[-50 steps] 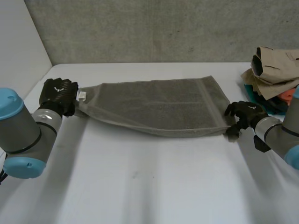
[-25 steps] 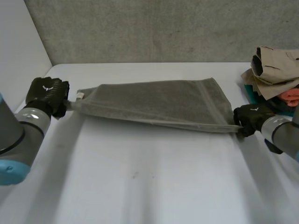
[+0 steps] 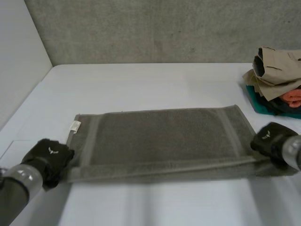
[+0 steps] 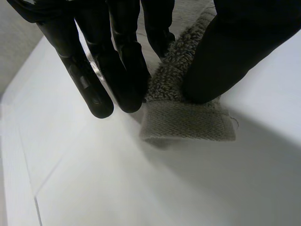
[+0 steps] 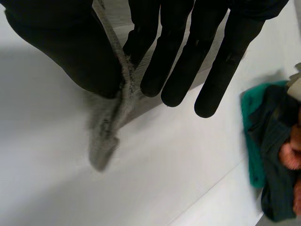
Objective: Fold the laundry.
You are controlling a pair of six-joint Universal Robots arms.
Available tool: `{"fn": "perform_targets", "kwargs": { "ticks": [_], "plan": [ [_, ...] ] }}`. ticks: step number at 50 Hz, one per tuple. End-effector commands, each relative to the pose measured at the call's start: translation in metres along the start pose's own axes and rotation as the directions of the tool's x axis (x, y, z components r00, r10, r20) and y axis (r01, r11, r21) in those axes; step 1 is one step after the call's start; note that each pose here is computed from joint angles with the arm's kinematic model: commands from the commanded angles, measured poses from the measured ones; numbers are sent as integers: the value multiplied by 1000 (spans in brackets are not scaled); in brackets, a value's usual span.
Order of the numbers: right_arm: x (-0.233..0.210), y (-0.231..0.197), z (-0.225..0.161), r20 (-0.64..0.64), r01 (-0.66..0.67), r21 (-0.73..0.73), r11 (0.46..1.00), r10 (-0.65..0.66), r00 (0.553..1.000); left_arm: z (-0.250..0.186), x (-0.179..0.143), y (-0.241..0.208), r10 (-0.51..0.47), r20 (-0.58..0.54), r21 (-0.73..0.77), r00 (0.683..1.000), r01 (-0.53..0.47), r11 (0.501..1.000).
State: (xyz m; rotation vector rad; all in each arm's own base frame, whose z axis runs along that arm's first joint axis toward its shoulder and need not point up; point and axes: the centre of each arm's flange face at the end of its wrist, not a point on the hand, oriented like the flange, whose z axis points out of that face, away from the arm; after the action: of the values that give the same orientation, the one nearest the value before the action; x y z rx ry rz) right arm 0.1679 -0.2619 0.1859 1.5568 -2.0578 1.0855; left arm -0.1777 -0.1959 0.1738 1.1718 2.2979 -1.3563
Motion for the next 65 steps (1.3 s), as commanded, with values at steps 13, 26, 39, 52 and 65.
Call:
{"fn": "perform_targets", "kwargs": {
  "ticks": [13,26,39,52,65],
  "plan": [
    [35,-62,143,-402,104,268,958,13,916,114,-34,-53,-159,202,188,966,122,975],
    [38,-78,185,-502,146,352,925,55,863,160,-37,-82,-181,285,244,941,111,963],
    [45,-78,118,-318,-166,464,870,339,886,101,-35,-112,-194,256,355,947,95,930],
    [20,-25,67,38,-470,323,822,484,874,56,-17,-94,-162,176,470,971,62,881],
    [15,6,79,5,-497,294,817,518,855,109,-12,-63,-149,154,390,977,78,917]
  ]
}}
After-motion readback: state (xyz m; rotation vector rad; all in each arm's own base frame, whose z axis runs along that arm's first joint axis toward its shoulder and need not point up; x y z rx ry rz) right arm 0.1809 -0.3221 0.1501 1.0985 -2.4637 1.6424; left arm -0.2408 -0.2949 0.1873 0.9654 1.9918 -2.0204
